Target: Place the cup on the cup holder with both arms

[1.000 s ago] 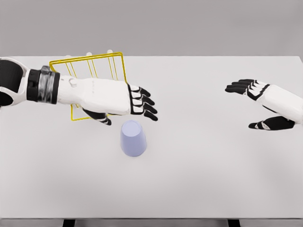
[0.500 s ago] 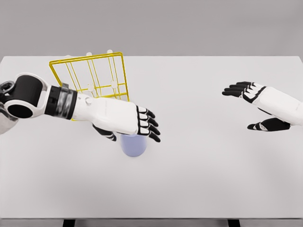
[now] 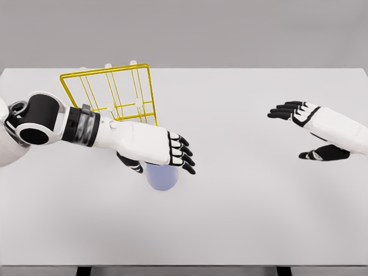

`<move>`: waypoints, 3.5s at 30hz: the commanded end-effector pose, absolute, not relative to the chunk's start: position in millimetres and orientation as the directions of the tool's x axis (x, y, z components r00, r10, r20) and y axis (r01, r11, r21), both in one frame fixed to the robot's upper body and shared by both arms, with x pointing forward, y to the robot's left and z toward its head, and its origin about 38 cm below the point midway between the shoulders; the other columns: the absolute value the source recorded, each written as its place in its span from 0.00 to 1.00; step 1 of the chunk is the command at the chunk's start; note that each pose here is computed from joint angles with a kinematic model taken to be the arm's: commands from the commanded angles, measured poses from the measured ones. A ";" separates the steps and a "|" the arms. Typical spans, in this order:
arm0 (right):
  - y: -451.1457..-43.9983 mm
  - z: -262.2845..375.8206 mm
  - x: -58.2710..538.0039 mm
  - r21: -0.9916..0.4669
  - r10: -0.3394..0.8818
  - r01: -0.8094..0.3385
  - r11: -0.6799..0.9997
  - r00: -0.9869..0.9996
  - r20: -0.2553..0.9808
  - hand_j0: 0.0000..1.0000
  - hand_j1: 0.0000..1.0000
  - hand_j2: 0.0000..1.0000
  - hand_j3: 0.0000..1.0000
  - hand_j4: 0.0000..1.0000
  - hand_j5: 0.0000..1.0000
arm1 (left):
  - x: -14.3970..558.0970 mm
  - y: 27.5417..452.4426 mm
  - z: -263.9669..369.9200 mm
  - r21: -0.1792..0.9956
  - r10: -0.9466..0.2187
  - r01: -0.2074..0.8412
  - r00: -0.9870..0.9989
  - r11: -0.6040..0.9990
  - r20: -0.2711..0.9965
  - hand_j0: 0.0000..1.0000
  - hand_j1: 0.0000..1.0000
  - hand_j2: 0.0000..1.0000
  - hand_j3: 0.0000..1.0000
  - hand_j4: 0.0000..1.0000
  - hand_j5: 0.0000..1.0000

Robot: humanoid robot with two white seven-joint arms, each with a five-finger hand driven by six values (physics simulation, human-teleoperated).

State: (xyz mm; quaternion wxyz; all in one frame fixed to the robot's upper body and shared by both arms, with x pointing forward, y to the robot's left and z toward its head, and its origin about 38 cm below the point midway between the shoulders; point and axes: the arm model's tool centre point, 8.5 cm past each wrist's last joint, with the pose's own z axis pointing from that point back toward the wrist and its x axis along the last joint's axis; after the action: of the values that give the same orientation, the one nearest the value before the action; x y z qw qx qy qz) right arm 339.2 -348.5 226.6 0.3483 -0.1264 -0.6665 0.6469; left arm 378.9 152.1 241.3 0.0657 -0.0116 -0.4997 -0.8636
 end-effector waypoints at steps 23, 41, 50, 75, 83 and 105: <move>-348.5 227.3 339.5 -0.949 0.618 -0.285 0.133 -0.725 0.304 1.00 1.00 1.00 1.00 1.00 1.00 | 392.4 145.6 222.9 0.845 -0.131 0.156 -0.986 -0.511 0.103 0.88 0.88 0.88 0.88 0.88 0.88; -348.5 227.3 340.4 -0.953 0.625 -0.277 0.124 -0.724 0.292 1.00 1.00 1.00 1.00 1.00 1.00 | 391.7 144.0 224.9 0.847 -0.125 0.146 -0.988 -0.511 0.095 0.57 0.57 0.57 0.57 0.57 0.57; -347.3 226.8 340.6 -0.952 0.623 -0.277 0.128 -0.725 0.294 1.00 1.00 1.00 1.00 1.00 1.00 | 389.1 145.1 232.3 0.855 -0.117 0.135 -0.989 -0.502 0.087 0.47 0.47 0.47 0.47 0.47 0.47; -347.3 226.8 340.6 -0.952 0.623 -0.277 0.128 -0.725 0.294 1.00 1.00 1.00 1.00 1.00 1.00 | 386.6 174.1 299.4 0.890 -0.134 0.108 -0.990 -0.442 0.054 0.47 0.47 0.47 0.47 0.47 0.47; -347.3 226.8 340.6 -0.952 0.623 -0.277 0.128 -0.725 0.294 1.00 1.00 1.00 1.00 1.00 1.00 | 388.7 177.8 318.6 0.902 -0.140 0.095 -0.989 -0.421 0.039 0.47 0.47 0.47 0.47 0.47 0.47; -346.9 227.0 340.9 -0.952 0.622 -0.277 0.127 -0.726 0.294 1.00 1.00 1.00 1.00 1.00 1.00 | 390.3 188.5 360.4 0.943 -0.161 0.058 -0.987 -0.327 0.005 0.47 0.47 0.47 0.47 0.47 0.47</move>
State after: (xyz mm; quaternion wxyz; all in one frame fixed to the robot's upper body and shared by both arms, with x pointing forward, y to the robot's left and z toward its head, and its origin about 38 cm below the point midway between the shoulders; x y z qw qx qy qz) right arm 340.8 -346.7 226.3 0.3456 -0.1311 -0.6638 0.6502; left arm 389.9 187.0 355.2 0.0658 0.0419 -0.5702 -0.8178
